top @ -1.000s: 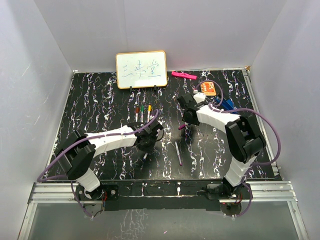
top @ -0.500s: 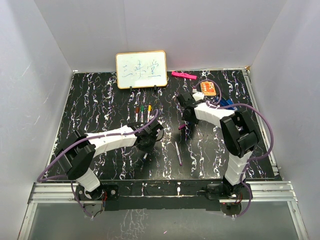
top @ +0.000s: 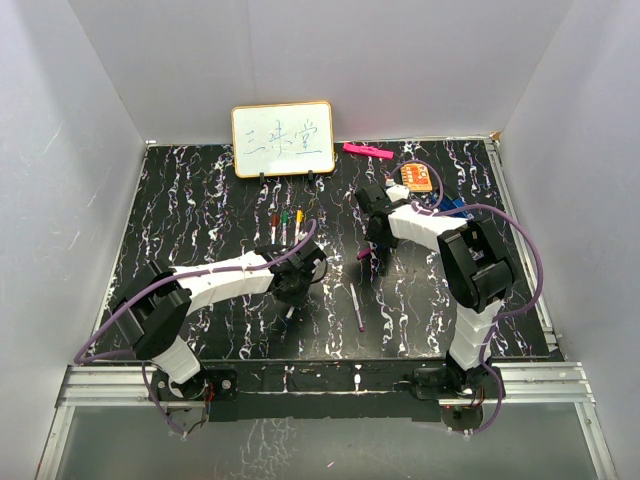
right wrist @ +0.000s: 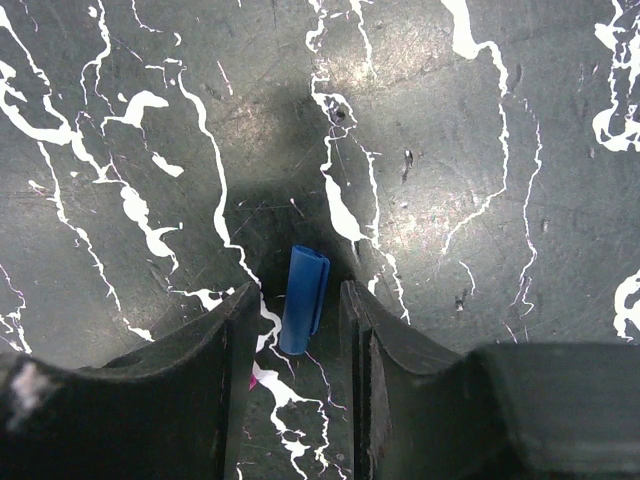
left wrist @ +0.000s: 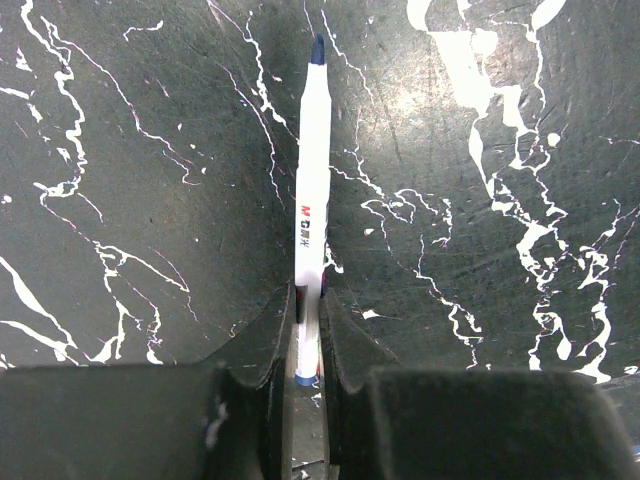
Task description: Insert the pens into the pen caps
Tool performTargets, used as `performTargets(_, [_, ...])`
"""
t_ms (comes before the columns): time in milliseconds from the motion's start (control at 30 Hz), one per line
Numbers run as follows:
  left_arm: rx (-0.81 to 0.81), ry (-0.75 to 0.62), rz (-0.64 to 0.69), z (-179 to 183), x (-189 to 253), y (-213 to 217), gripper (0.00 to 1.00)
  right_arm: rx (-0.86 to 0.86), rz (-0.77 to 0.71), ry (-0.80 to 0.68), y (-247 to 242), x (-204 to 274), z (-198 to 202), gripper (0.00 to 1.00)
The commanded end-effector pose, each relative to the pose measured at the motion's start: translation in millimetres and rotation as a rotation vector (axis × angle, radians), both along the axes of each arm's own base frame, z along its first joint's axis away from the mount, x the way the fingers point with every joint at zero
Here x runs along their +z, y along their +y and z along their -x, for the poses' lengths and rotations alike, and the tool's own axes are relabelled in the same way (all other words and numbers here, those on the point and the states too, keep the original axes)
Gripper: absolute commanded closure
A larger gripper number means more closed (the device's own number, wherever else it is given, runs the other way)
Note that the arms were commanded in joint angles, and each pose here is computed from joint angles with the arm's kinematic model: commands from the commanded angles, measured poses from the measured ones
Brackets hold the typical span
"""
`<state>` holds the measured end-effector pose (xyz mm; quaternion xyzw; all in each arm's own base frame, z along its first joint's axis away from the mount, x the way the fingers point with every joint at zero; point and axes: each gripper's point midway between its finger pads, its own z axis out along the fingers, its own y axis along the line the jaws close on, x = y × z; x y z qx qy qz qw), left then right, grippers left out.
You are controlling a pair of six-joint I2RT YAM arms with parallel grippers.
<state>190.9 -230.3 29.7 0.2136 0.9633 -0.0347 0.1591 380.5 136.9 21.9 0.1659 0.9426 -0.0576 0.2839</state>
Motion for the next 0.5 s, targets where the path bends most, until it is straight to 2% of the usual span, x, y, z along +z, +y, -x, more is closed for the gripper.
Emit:
performTargets(0, [0.012,-0.01,-0.006,-1.7,4.0,4.2,1.0,-0.004,0.016,0.015,-1.9,-9.0,-1.9,0.65])
performTargets(467, [0.012,-0.009,-0.008,-3.0,1.5,2.7,1.0,-0.016,0.051,0.074,-9.9,-30.6,9.4,0.69])
